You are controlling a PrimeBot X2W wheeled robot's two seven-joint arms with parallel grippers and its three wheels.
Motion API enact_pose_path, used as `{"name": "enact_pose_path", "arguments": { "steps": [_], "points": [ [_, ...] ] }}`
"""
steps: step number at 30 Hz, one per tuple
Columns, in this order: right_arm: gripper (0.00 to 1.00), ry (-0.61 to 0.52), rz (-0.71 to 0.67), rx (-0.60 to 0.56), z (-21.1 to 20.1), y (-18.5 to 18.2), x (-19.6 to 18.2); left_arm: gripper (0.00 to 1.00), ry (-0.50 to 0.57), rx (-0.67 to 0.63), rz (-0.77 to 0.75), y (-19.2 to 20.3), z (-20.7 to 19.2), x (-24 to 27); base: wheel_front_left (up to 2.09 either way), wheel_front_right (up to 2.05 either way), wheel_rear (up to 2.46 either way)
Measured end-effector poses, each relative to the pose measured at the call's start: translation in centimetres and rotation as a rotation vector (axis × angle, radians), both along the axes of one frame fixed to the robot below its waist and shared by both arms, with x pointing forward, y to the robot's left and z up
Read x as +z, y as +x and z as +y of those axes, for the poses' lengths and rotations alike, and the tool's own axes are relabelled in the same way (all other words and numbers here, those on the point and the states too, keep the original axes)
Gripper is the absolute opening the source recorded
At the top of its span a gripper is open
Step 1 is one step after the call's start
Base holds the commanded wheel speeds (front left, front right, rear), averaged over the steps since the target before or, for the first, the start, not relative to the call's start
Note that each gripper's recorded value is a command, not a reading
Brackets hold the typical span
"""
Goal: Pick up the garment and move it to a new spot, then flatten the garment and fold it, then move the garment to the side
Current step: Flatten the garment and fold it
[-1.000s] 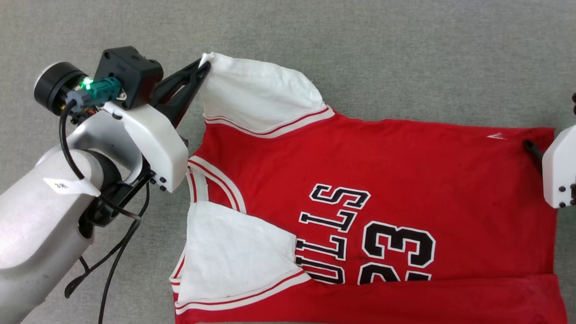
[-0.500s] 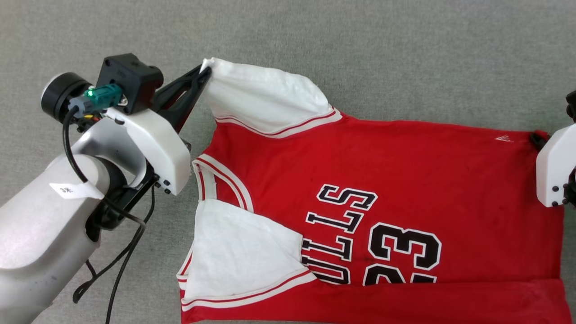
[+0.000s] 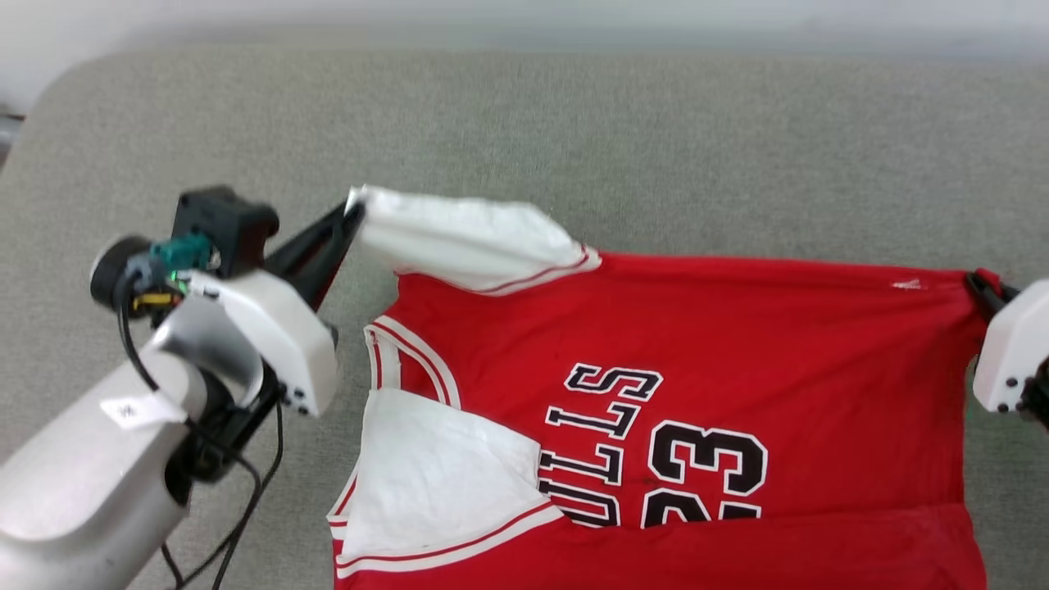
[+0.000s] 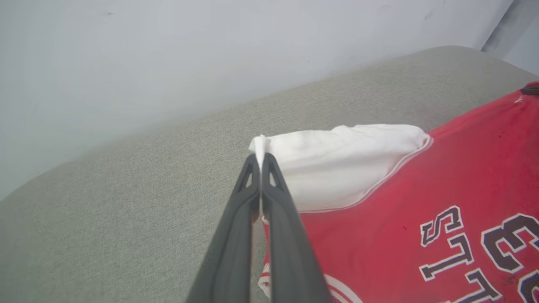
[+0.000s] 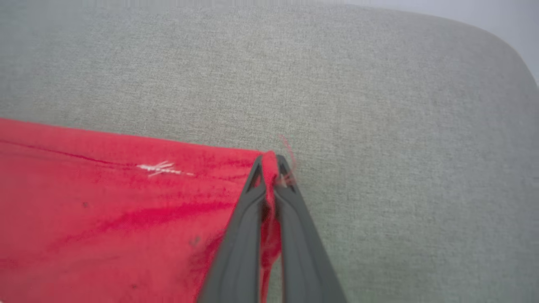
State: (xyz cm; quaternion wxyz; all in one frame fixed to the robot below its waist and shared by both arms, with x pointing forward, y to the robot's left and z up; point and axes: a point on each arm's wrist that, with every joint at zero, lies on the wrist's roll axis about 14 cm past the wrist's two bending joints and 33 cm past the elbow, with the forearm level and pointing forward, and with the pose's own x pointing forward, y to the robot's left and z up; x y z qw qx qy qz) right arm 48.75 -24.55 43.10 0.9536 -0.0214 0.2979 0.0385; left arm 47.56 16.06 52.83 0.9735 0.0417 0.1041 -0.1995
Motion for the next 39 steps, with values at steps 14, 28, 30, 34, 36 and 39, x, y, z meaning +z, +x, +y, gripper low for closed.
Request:
{"name": "enact_pose_path", "arguments": {
  "steps": [14,28,30,34,36,39],
  "points": [
    [0.00,0.177,-0.107,-0.063,0.6,-5.6,1.4,0.00,-0.066,0.087,0.057,-7.5,1.4,-1.8,0.00,0.00,0.00],
    [0.00,0.208,0.034,0.019,1.7,-11.4,-1.5,0.00,-0.099,0.124,0.299,-15.5,1.4,-8.2,0.00,0.00,0.00],
    [0.00,0.197,0.072,0.039,1.7,-12.3,-2.0,0.00,-0.090,0.122,0.335,-16.2,1.3,-9.2,0.00,0.00,0.00],
    [0.00,0.146,0.118,0.107,1.9,-13.3,-2.6,0.00,-0.066,0.123,0.386,-16.9,1.5,-10.9,0.00,0.00,0.00],
    [0.00,0.121,0.141,0.128,1.7,-13.9,-3.0,0.00,-0.068,0.118,0.405,-17.1,1.2,-11.5,0.00,0.00,0.00],
    [0.00,0.074,0.171,0.170,1.6,-14.5,-3.5,0.00,-0.069,0.110,0.427,-17.4,0.9,-12.2,0.00,0.00,0.00]
  ]
}}
